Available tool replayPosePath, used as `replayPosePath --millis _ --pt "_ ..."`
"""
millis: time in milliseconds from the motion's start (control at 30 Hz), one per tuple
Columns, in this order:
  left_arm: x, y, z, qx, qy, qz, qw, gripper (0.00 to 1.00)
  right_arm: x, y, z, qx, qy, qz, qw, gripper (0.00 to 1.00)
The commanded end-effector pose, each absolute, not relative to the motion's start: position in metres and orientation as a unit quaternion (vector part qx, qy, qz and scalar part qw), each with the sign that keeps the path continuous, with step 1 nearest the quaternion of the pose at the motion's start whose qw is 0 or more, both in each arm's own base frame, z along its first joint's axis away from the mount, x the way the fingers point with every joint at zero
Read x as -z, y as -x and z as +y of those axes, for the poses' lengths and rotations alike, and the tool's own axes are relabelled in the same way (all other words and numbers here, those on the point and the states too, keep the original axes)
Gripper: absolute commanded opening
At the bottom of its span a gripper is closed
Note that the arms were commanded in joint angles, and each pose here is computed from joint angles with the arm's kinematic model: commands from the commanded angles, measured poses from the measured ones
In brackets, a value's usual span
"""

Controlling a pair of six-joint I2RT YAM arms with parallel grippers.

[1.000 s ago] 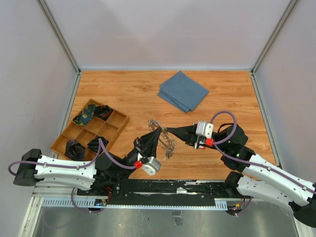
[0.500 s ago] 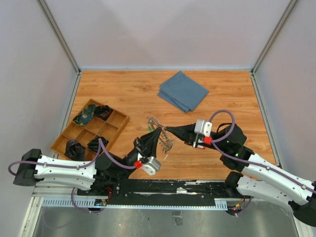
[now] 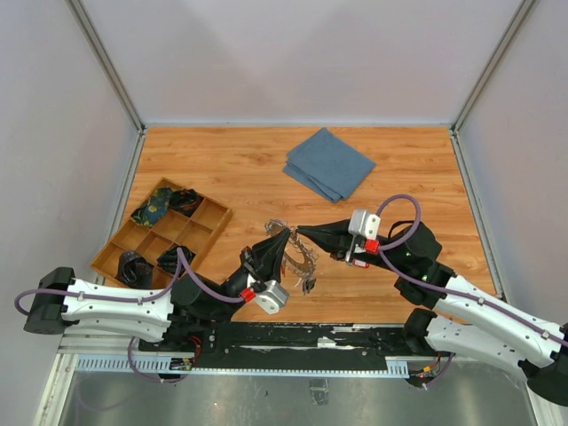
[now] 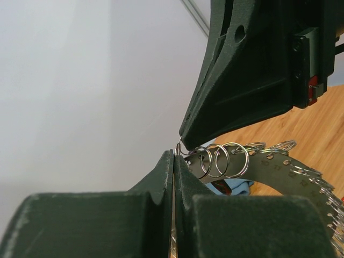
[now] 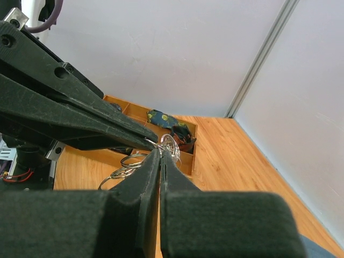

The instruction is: Put the keys on the keyring

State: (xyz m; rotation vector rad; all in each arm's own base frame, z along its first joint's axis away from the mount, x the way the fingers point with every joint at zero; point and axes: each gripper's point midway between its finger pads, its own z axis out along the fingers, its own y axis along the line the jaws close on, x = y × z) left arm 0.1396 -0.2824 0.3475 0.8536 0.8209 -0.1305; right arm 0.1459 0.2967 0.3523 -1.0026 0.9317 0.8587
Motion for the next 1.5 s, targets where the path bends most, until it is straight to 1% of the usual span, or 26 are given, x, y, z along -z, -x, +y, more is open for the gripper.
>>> replayPosePath --millis 0,600,800,1100,1267,1467 --pt "-0.380 -0.133 -0.275 0.100 -0.355 0.372 0.852 0.01 -0.372 -0.154 0.293 -0.379 0.416 0.430 0.706 0.01" --pt "-0.382 -0.132 -0.274 0.108 -0.350 0.371 0.853 0.00 -0.366 -0.166 0.291 -0.390 0.373 0.490 0.684 0.01" --pt "-0.385 -0.131 -0.276 0.117 -0.345 0.372 0.854 0.01 -0.362 -0.163 0.296 -0.404 0.378 0.504 0.664 0.01" --pt "-0.394 -0.128 -0.278 0.154 -0.320 0.375 0.856 0.01 -0.357 -0.150 0.296 -0.409 0.412 0.513 0.632 0.09" --pt "-0.402 -0.124 -0.274 0.206 -0.288 0.384 0.853 0.01 -0.377 -0.143 0.277 -0.387 0.417 0.483 0.665 0.16" --pt "-0.409 -0.116 -0.268 0.308 -0.229 0.400 0.832 0.01 -0.407 -0.118 0.253 -0.390 0.424 0.422 0.700 0.26"
